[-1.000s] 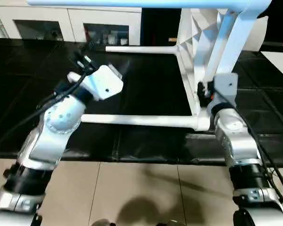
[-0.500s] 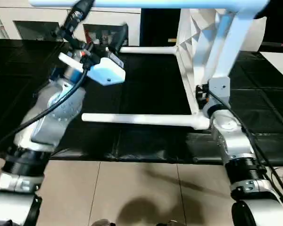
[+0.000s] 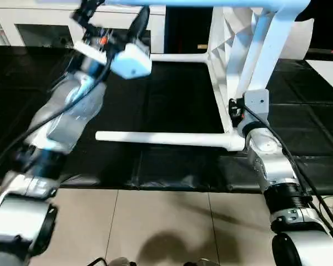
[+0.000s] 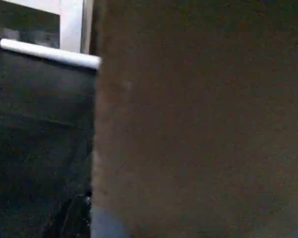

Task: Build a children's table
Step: Flip table

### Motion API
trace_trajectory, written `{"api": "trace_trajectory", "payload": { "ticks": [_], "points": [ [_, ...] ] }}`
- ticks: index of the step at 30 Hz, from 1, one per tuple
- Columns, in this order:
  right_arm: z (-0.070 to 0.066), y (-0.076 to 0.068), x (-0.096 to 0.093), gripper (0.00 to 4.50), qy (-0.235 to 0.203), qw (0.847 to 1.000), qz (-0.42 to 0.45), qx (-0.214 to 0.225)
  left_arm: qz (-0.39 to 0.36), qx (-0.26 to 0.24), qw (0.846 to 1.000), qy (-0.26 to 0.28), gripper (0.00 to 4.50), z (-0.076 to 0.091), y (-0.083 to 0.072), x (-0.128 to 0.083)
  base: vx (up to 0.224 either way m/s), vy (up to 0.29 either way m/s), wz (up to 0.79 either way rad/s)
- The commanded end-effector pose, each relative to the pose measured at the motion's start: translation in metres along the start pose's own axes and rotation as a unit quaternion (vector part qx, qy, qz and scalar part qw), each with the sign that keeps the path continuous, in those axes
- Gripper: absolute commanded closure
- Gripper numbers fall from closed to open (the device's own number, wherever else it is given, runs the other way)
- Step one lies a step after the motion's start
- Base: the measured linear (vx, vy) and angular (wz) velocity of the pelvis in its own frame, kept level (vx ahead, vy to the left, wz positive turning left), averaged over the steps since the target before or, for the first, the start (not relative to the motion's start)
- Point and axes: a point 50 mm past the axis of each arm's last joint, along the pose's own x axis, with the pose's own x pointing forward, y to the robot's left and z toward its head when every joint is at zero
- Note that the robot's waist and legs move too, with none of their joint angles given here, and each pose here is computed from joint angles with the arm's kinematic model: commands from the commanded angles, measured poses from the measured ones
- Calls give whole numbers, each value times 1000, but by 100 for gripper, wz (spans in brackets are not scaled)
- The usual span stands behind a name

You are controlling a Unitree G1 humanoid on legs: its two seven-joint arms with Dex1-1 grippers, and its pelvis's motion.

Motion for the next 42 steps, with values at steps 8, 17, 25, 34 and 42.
{"api": "trace_trajectory", "payload": {
  "ticks": [8,17,25,34,42],
  "points": [
    [24,-22,0,246,-44,992,0,-116,5,-4,1000,14,129,-8,7,17,0,0,0],
    [21,-31,-2,246,-38,987,5,-156,-45,8,998,45,204,-23,2,21,0,0,0],
    [44,-54,1,246,-63,968,13,-242,-47,-33,995,80,243,-29,5,21,0,0,0],
    [83,-77,0,244,-42,920,191,-340,-77,-226,953,189,257,-50,4,3,0,0,0],
    [127,-94,-5,244,-57,884,286,-364,-98,-446,848,269,259,-54,-11,-15,0,0,0]
  ]
}}
